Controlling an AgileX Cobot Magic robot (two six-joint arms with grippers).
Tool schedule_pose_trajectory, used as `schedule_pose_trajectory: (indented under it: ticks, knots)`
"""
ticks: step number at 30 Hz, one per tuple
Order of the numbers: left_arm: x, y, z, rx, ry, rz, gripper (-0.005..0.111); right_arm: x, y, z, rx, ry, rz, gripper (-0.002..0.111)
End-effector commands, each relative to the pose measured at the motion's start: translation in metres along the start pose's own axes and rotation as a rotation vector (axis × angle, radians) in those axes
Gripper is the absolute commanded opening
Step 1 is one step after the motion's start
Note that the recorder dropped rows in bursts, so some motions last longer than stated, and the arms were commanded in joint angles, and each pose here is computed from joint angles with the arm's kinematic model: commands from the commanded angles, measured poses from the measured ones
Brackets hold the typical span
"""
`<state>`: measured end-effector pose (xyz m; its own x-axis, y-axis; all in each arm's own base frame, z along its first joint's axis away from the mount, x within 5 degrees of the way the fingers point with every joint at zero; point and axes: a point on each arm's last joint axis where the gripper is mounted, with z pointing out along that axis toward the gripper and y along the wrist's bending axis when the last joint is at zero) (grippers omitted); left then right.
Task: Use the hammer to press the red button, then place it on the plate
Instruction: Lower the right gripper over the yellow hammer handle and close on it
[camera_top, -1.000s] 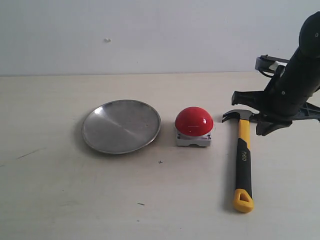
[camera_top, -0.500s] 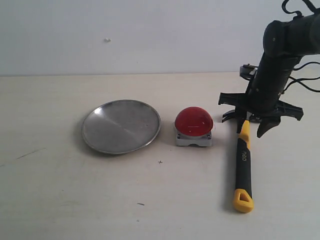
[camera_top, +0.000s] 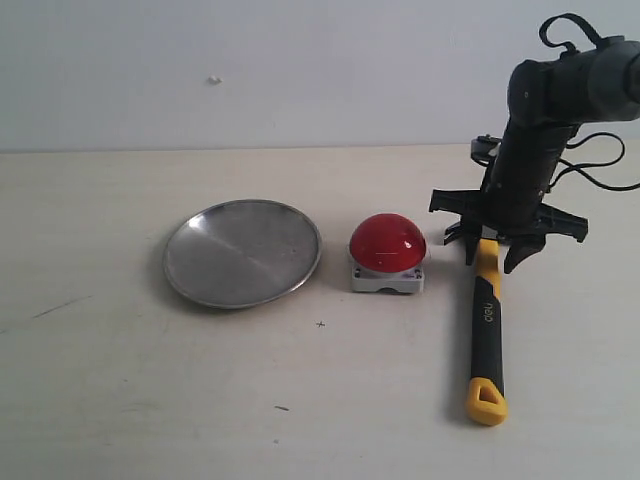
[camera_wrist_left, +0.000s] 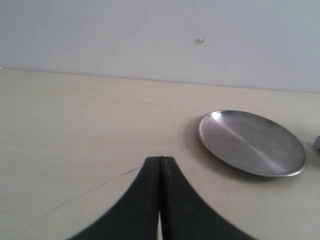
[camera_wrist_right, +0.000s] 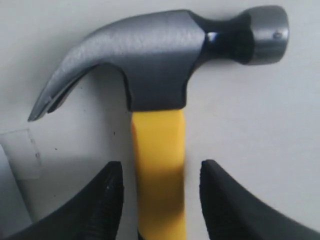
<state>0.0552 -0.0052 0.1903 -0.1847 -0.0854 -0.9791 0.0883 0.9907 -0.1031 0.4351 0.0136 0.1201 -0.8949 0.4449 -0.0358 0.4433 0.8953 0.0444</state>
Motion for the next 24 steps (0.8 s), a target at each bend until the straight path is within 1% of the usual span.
schedule_pose_trajectory:
  ticks: [1,3,12,16,18,22,24]
  knots:
    - [0.000,0.000,0.000,0.004,-0.008,0.001,0.000,-0.005,0.000,0.005,0.015,0.015,0.001,0.047]
    - [0.000,0.000,0.000,0.004,-0.008,0.001,0.000,-0.003,-0.001,0.008,0.027,0.038,0.001,0.045]
    - [0.000,0.000,0.000,0.004,-0.008,0.001,0.000,-0.003,-0.005,0.009,0.072,0.039,-0.024,0.037]
    - [0.000,0.000,0.000,0.004,-0.008,0.001,0.000,-0.005,-0.004,0.009,0.064,0.024,-0.024,0.032]
    - [0.000,0.000,0.000,0.004,-0.008,0.001,0.000,-0.006,-0.003,0.009,0.058,0.012,-0.024,0.024]
    - [0.000,0.000,0.000,0.004,-0.008,0.001,0.000,-0.011,-0.001,0.009,0.027,-0.049,-0.031,0.000]
    - [0.000,0.000,0.000,0.004,-0.008,0.001,0.000,-0.014,0.001,0.006,0.013,-0.087,-0.044,0.000]
